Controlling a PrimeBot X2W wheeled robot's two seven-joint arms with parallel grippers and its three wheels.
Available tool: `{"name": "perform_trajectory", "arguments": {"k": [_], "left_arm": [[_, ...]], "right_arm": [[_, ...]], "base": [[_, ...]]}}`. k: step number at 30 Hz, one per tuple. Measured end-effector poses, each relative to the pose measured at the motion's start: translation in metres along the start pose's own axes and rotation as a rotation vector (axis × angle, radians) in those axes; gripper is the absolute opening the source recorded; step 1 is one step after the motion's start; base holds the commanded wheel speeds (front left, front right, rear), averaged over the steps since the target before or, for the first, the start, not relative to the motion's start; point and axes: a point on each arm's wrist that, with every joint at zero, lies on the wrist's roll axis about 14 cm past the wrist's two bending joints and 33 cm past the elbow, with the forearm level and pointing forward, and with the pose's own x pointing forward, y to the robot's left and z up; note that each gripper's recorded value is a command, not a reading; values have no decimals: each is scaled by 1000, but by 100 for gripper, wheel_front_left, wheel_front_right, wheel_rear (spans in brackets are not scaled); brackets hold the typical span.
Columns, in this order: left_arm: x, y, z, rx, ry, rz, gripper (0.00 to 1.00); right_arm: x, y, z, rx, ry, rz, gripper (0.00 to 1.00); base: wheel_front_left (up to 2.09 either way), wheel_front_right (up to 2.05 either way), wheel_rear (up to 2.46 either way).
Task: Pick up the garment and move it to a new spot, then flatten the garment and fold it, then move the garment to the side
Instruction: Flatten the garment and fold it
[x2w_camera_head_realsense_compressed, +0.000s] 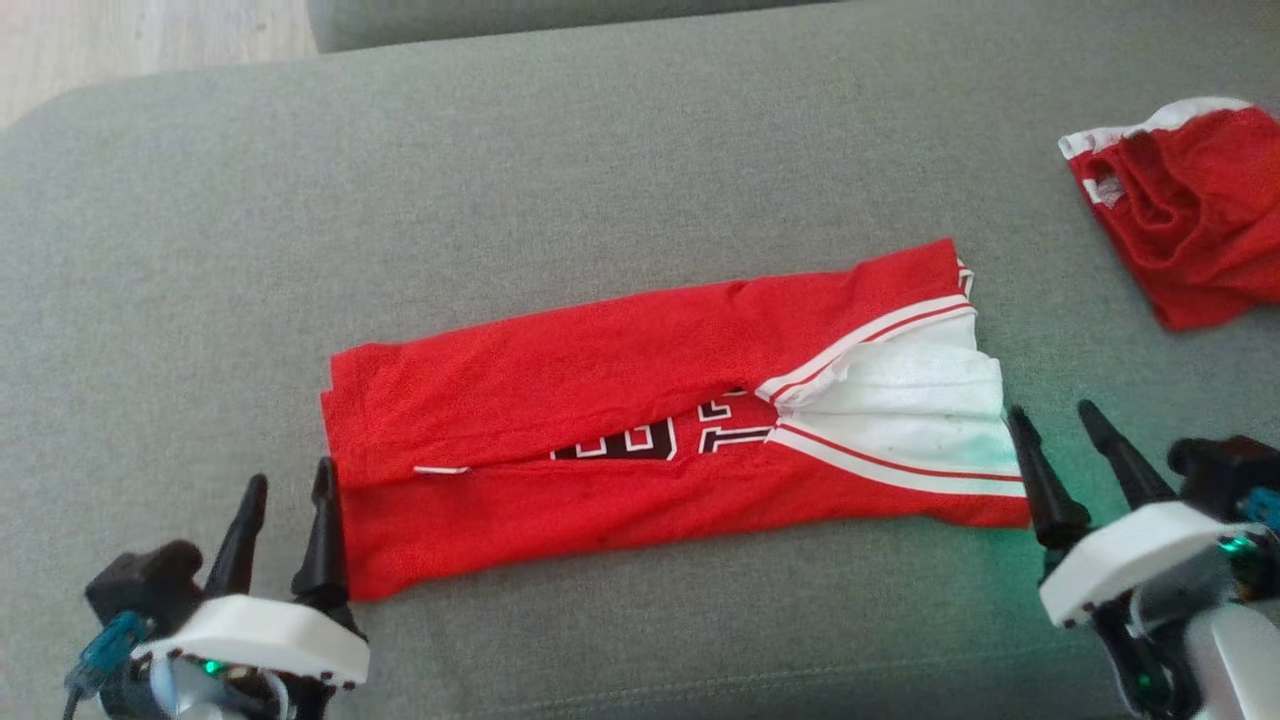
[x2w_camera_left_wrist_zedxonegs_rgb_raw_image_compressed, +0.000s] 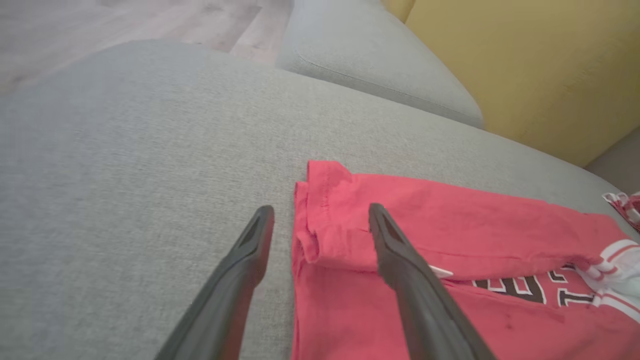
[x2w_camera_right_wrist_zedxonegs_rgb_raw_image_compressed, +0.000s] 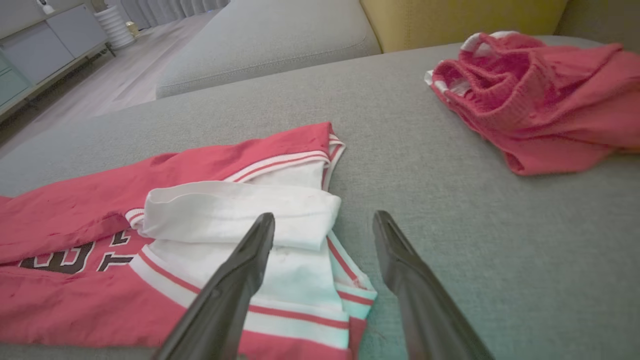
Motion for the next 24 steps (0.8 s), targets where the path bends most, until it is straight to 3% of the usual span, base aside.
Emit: {"name": "perform_trajectory", "arguments": {"k": [7,14,19,24], "left_arm": [[-8,2,22,6,-88,30,100],[-13,7,32,12,-129,61,100],[-21,20,38,11,-151,106,100],[-27,28,40,10,-163,137,100]], "right_arm": [[-12,-9,14,-12,-32,-37,100],[5,0,18,-59,32,-15,100],[31,11,18,-119,133,19,100],[41,-1,0,-152,254,-9,100]], "base": [[0,0,0],[0,0,0],[0,0,0],[0,0,0]]}}
